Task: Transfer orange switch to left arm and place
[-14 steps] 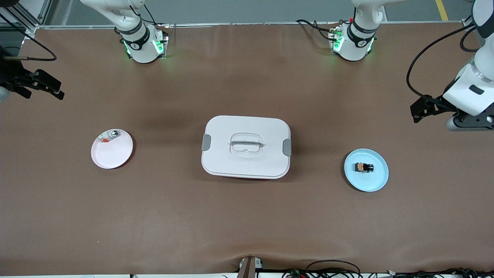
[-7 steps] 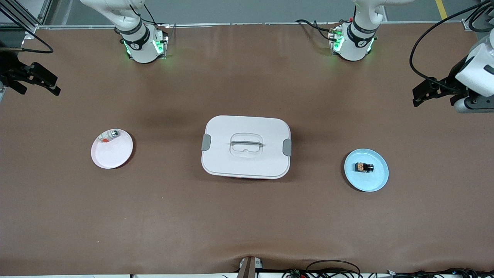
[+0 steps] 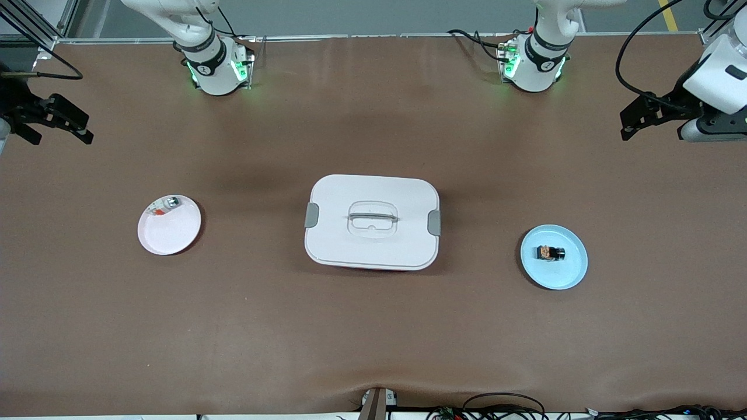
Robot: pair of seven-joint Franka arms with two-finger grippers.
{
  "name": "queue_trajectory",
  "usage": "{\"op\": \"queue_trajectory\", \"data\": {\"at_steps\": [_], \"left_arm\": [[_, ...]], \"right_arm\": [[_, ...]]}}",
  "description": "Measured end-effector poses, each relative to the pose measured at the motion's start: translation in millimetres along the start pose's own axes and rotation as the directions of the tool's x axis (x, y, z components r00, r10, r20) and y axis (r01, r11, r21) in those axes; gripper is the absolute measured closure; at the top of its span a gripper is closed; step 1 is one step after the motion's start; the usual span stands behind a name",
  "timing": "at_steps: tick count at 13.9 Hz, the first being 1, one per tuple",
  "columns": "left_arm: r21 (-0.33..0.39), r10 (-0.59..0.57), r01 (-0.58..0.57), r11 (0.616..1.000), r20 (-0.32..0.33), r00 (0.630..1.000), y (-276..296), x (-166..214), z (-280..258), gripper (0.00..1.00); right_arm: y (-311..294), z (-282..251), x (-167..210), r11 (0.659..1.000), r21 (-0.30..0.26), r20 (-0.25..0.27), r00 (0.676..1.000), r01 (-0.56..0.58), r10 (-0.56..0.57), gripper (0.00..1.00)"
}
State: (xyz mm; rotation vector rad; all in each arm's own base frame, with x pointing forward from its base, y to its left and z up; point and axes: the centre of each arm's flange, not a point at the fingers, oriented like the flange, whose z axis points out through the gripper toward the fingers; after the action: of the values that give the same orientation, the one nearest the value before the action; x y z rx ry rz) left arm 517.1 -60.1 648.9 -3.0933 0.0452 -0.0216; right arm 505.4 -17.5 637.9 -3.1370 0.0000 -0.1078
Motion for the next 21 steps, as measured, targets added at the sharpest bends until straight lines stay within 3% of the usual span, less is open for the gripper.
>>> {"op": "queue_trajectory", "data": {"at_steps": [21], "left_arm": [[-0.033,-0.02,0.021,0.999,0.028,0.999,-14.8,-5.8,-1.1,0.0]], "right_arm": [[-0.3,-0.6,0.2,1.0,0.0,-0.002,1.0,0.001,-0.001,0.0]]}}
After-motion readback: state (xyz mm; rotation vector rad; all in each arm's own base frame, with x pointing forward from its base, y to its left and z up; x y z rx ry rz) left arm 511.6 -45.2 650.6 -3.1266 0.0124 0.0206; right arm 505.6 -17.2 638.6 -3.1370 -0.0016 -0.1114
